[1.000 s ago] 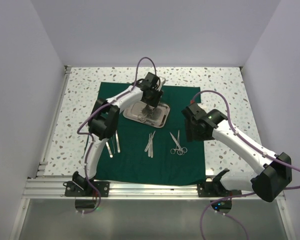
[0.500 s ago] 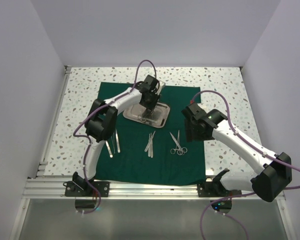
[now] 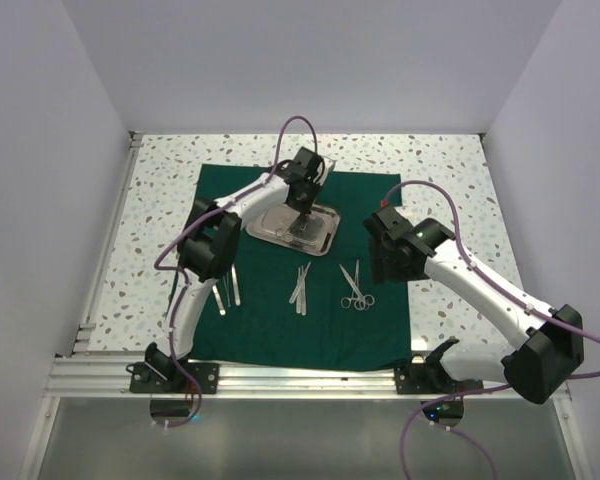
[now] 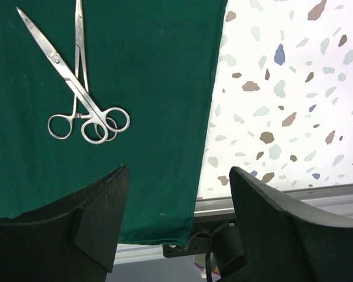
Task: Open and lay out the surgical kit
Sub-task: Pick up the medical item from the container, then place the medical item in the surgical kit.
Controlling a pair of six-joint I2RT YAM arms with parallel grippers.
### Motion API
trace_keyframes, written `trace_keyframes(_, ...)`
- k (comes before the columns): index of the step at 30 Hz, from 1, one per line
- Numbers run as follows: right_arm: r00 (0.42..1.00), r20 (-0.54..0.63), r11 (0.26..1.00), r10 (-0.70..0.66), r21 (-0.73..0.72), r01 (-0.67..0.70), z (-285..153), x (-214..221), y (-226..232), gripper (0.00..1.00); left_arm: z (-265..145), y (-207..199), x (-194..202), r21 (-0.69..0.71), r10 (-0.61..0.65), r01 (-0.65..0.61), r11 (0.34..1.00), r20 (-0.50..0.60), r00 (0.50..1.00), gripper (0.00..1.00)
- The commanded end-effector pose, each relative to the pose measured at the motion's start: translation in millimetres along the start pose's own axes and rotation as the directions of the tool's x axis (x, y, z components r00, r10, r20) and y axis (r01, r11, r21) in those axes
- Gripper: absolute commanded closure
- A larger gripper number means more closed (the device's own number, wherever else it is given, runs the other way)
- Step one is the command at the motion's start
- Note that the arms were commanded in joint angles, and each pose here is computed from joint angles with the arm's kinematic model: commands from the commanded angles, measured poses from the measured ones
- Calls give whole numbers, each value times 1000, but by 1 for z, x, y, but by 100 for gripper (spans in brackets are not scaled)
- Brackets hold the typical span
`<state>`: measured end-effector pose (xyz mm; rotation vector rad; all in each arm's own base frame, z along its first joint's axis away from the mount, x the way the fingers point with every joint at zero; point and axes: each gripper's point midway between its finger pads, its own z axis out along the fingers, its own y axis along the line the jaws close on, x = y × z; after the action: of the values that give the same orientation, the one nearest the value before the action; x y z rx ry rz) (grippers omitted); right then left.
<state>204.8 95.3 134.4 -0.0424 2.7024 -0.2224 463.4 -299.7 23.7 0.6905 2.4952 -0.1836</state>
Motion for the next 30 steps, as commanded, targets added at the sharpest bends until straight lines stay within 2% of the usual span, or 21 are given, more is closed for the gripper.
trace_keyframes(1,999,40,1000,22,0,-22,-5,-10,-2,27,30,-4,60,10,4,-2,1000,-183,983,87)
trace_keyframes(4,999,42,1000,21,1,-21,-6,-11,-2,27,32,-4,64,18,2,1,1000,-191,982,100)
trace_keyframes(10,999,44,1000,26,-12,-25,-6,-11,0,27,18,-1,50,10,-7,9,1000,-156,988,100)
trace_keyframes(23,997,52,997,49,-65,-45,-9,-13,8,27,-80,39,-56,-81,-93,101,992,98,991,100)
trace_keyframes(30,997,50,995,57,-88,-53,-10,-12,12,28,-112,43,-71,-59,-160,171,984,155,975,100)
